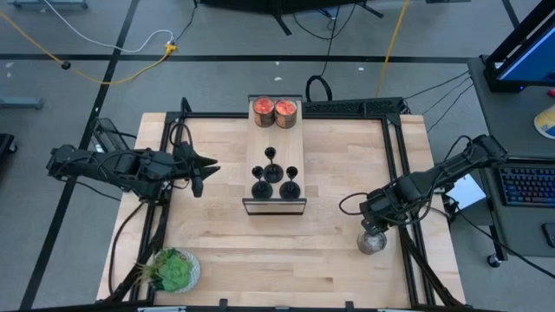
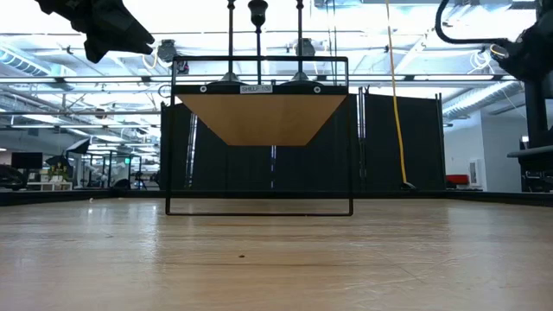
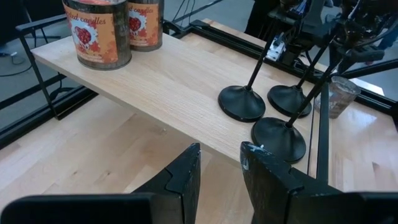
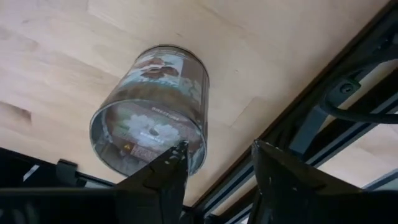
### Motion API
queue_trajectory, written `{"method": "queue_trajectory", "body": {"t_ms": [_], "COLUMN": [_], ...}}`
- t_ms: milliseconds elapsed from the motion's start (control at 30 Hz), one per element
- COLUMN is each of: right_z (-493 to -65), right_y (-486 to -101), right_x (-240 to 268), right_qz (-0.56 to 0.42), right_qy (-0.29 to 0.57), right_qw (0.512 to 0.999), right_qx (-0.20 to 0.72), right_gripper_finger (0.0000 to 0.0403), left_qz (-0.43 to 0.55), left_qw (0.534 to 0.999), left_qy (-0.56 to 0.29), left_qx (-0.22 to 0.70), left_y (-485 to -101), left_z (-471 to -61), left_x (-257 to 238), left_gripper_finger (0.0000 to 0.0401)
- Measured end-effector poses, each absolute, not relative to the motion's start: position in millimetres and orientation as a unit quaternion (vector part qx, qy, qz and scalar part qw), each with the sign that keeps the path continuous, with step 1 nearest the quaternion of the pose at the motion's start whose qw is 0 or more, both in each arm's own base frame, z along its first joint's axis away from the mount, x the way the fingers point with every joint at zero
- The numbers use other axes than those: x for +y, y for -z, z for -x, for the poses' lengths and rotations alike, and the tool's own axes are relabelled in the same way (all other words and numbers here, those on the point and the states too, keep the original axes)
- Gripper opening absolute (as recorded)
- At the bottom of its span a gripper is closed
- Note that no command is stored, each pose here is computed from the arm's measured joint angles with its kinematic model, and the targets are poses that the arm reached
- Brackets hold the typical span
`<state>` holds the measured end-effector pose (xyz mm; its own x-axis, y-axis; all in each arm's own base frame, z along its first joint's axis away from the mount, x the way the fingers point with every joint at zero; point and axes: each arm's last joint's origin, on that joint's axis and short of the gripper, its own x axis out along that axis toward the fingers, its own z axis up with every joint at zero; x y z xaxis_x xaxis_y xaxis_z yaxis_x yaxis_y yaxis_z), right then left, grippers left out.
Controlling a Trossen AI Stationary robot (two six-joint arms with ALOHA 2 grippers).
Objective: Pick & Place candle stick holders
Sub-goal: Put the brown scented candle on the shelf
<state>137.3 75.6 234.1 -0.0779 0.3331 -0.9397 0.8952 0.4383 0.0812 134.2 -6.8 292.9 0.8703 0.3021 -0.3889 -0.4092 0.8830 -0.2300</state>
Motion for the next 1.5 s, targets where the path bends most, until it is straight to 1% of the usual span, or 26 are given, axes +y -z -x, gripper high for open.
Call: {"method": "queue_trajectory", "body": {"t_ms": [500, 667, 833, 967, 1300, 1500], "right_z": [-136.6, -133.4, -134.3, -135.2, -134.5, -134.6], "right_y": [-215.3, -206.1, -196.7, -194.9, -194.8, -194.6], "right_x": [81.6, 84.3, 86.0, 86.4, 86.0, 85.9], "right_qz": [-0.454, -0.454, -0.464, -0.469, -0.467, -0.467], "right_qy": [0.259, 0.265, 0.250, 0.249, 0.252, 0.252], "right_qw": [0.514, 0.510, 0.514, 0.516, 0.515, 0.516], "right_qx": [0.679, 0.681, 0.677, 0.672, 0.673, 0.673], "right_gripper_finger": [0.0170, 0.0166, 0.0156, 0.0134, 0.0057, 0.0019], "left_qz": [0.151, 0.151, 0.151, 0.152, 0.153, 0.153], "left_qw": [0.955, 0.955, 0.955, 0.955, 0.955, 0.955], "left_qy": [-0.186, -0.186, -0.186, -0.186, -0.186, -0.186], "left_qx": [0.174, 0.174, 0.174, 0.174, 0.174, 0.174], "left_y": [-292.9, -292.8, -292.9, -292.8, -292.8, -292.9], "left_z": [-134.1, -134.2, -134.1, -134.2, -134.2, -134.1], "left_x": [-6.8, -6.8, -6.8, -6.8, -6.8, -6.8], "left_gripper_finger": [0.0120, 0.0120, 0.0120, 0.0120, 0.0120, 0.0120]}}
